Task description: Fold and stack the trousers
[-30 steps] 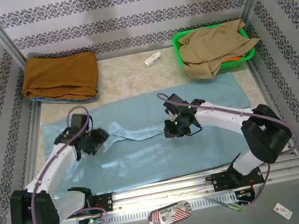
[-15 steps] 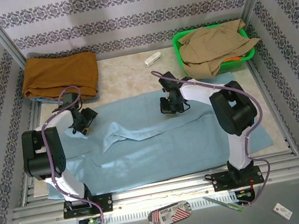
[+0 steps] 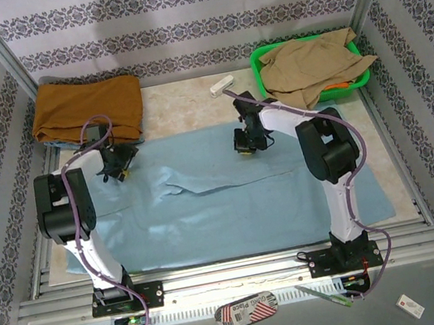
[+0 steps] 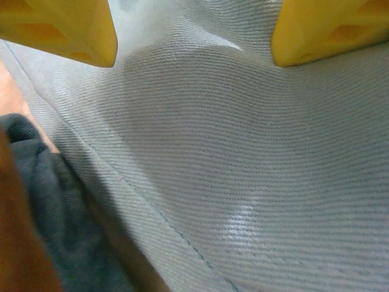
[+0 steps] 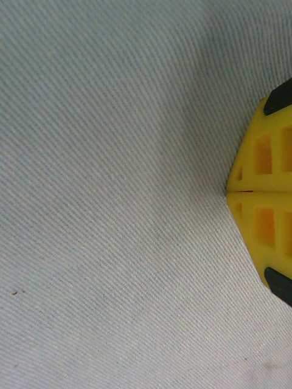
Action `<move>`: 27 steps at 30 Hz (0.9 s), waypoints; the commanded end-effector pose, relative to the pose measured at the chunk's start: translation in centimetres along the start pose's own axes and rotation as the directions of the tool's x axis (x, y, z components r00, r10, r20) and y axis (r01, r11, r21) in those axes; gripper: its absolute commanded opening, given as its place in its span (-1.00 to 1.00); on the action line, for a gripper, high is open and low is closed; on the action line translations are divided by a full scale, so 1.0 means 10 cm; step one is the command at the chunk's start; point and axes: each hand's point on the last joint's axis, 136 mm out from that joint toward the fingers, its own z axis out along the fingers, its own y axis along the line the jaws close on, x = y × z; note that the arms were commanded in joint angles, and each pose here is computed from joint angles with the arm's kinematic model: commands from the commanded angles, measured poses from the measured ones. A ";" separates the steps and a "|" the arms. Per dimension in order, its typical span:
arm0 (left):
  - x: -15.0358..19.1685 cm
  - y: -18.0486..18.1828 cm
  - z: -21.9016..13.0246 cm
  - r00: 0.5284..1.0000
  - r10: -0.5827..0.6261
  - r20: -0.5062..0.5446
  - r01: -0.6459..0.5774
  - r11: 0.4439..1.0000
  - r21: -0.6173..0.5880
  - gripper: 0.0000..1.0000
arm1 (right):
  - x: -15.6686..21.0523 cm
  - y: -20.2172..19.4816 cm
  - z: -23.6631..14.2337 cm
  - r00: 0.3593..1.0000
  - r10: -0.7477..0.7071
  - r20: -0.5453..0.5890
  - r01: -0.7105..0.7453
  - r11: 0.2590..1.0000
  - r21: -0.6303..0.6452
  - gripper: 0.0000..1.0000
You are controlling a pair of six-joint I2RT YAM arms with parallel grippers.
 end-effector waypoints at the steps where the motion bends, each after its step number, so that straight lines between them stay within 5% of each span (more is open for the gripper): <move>1: 0.01 0.16 0.23 0.999 0.024 -0.045 -0.026 0.999 -0.041 0.43 | -0.02 -0.29 0.11 0.999 0.020 -0.049 -0.015 0.995 0.097 -1.00; 8: 0.05 0.08 -0.06 0.995 0.101 -0.026 -0.102 0.995 -0.020 0.54 | -0.31 -0.29 0.04 1.000 0.023 -0.013 -0.022 0.995 0.096 -0.97; 16: 0.80 0.19 -0.57 0.964 0.261 -0.044 -0.263 0.962 -0.074 0.56 | -0.37 -0.06 -0.39 0.998 -0.009 0.068 0.006 0.999 0.035 -0.78; 22: 1.31 0.59 -0.67 0.967 0.248 -0.061 -0.253 0.964 -0.083 0.52 | -0.15 0.07 -0.86 0.986 -0.043 0.160 0.044 0.999 -0.002 -0.64; 27: 1.42 0.74 -0.51 0.976 0.208 -0.062 -0.212 0.975 -0.067 0.50 | 0.17 -0.20 -1.00 0.983 0.012 0.183 -0.012 1.000 -0.002 -0.63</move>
